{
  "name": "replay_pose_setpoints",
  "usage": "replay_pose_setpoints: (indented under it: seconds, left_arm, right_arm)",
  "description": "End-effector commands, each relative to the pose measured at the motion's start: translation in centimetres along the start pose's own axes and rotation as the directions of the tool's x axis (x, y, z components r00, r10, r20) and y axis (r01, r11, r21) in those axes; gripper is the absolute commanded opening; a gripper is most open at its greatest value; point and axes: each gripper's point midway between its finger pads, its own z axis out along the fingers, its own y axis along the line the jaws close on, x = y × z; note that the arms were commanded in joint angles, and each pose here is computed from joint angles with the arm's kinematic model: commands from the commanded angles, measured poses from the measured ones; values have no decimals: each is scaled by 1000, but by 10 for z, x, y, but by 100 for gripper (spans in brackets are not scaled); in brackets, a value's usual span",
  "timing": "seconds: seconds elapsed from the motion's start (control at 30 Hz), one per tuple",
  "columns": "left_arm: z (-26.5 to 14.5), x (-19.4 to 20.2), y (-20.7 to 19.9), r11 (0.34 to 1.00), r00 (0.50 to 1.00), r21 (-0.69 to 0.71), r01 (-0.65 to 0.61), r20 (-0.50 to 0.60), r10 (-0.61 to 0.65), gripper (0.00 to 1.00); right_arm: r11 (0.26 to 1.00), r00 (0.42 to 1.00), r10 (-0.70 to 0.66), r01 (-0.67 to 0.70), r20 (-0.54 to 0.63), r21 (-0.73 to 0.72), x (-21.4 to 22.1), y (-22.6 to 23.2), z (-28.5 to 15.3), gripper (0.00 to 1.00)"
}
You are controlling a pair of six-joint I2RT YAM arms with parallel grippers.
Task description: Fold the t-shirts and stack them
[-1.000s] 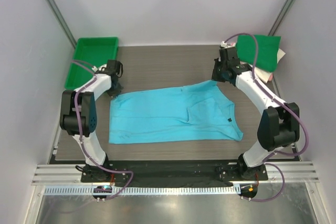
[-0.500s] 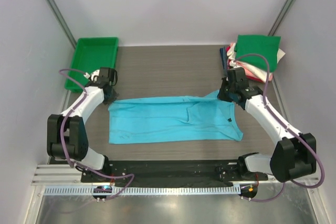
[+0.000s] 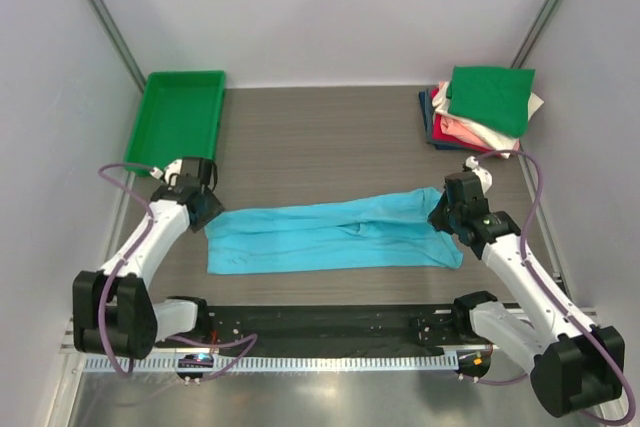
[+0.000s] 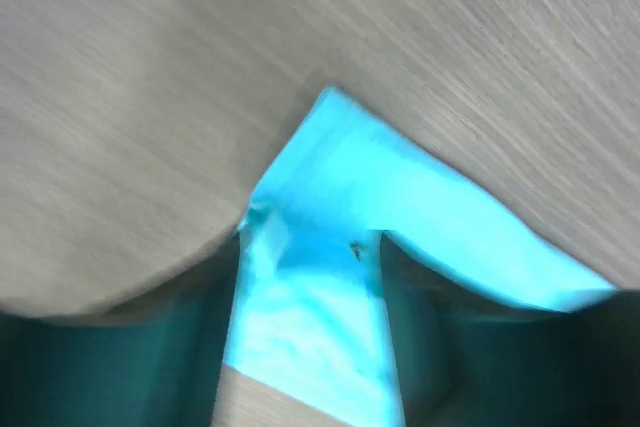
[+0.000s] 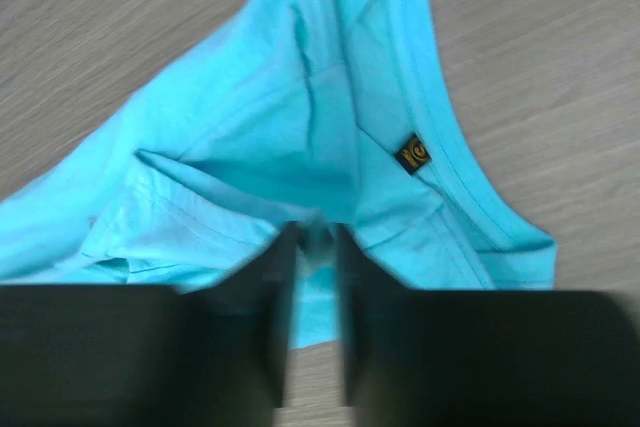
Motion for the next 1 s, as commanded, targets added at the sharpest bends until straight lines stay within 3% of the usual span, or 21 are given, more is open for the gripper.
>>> replay_pose_setpoints:
  seconds: [0.0,0.03,0.07,0.1,0.2,0.37,0.6,0.8,0.97]
  left_arm:
    - [-23,4,14,998,997,11,64,29,-65,64]
    - [-36,-5,16,995,992,46,90,80,-93,68]
    - [-42,-8,20,992,988,49,113,104,-117,71]
    - [-47,-13,22,990,982,57,127,135,-133,73]
    - [-59,-28,12,980,965,154,126,210,-157,72]
    - [-46,-23,-11,979,984,189,77,142,-105,68]
    - [-2,31,-48,982,993,176,-71,-77,86,63]
    - [10,63,-52,977,972,196,-88,-196,127,59]
    - [13,100,-53,971,957,219,-94,-249,149,56]
  right_arm:
    - [992,995,88,-92,45,88,-1,-18,-7,37]
    - [989,993,104,-110,60,99,-2,-21,-8,70]
    - [988,990,123,-129,69,90,-2,-20,-9,89]
    - [988,988,132,-137,77,76,-4,-18,-9,98]
    - [989,986,145,-144,78,-22,-10,2,-10,100]
    - [984,993,116,-119,-35,-129,3,40,8,100]
    - [992,978,84,-101,-193,-78,40,47,47,100]
    - [999,955,50,-51,-294,4,60,42,83,100]
    - [1000,953,-1,6,-302,15,48,57,112,100]
